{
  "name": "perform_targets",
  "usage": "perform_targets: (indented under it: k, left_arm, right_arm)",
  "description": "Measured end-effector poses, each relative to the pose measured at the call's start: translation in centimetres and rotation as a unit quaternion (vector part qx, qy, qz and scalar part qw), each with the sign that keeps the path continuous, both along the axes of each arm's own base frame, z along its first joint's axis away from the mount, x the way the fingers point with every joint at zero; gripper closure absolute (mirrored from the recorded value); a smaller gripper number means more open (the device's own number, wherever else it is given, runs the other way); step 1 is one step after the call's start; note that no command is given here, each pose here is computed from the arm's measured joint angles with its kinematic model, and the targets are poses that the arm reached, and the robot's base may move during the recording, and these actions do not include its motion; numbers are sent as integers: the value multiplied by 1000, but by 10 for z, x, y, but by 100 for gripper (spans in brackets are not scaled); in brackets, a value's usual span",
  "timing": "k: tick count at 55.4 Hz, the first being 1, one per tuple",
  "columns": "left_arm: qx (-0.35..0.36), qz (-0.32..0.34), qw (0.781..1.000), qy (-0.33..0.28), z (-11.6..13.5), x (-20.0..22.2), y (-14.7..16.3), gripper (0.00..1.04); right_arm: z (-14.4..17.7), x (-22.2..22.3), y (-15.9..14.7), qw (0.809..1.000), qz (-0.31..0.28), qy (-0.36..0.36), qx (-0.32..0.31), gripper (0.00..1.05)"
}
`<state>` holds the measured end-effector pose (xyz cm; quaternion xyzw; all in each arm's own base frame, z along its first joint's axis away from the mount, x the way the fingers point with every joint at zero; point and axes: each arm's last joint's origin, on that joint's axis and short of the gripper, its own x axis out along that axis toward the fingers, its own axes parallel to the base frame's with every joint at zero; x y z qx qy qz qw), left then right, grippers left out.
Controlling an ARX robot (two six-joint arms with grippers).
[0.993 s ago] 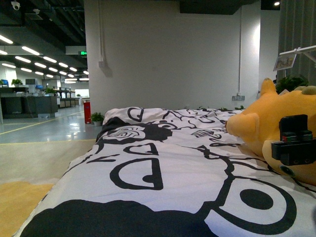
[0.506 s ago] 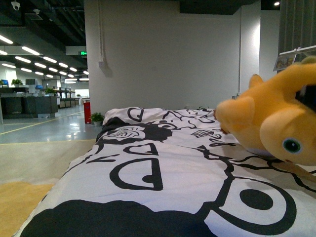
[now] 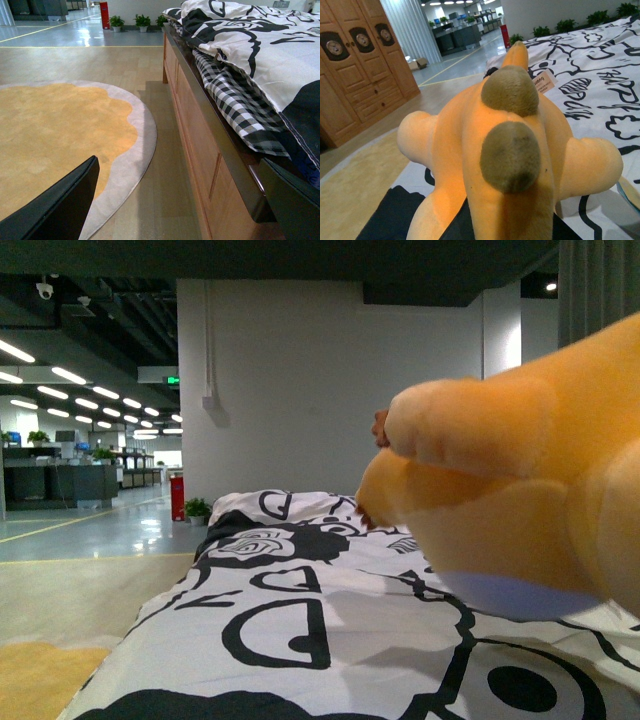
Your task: Put away toys
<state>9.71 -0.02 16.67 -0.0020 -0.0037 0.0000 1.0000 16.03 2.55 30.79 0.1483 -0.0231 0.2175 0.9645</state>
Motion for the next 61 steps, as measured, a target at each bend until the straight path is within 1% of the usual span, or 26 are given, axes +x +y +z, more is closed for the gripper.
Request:
perform_targets:
  k: [11,13,15,16,18,20,23,26,35,44,61]
  left_arm:
    - [0,0,1000,0,0,0,0,6]
    - [0,0,1000,0,0,0,0,6]
    - [0,0,1000,0,0,0,0,6]
    - [0,0,1000,0,0,0,0,6]
    - [0,0,1000,0,0,0,0,6]
    - [0,0,1000,0,0,0,0,6]
    - [0,0,1000,0,0,0,0,6]
    - [0,0,1000,0,0,0,0,6]
    - [0,-1,1000,0,0,0,0,6]
    - [0,-1,1000,0,0,0,0,6]
    - [0,-1,1000,0,0,0,0,6]
  right_arm:
    - [-2,-1,0,1000,-13,3,-1,98]
    - [-2,-1,0,999,-46,12,-12,98]
    - [-7,-4,1,994,-98,26,-44,98]
    - [-9,-5,1,992,-110,28,-53,98]
    - [-16,-7,-1,984,-157,31,-81,98]
    - [-24,-9,-4,976,-191,32,-100,98]
    - [-34,-12,-8,971,-209,32,-113,98]
    - [-44,-15,-10,969,-214,31,-122,98]
    - [-67,-25,-16,971,-198,19,-134,98]
    - [-89,-33,-25,968,-212,21,-135,98]
    - [-109,-42,-25,967,-214,16,-134,98]
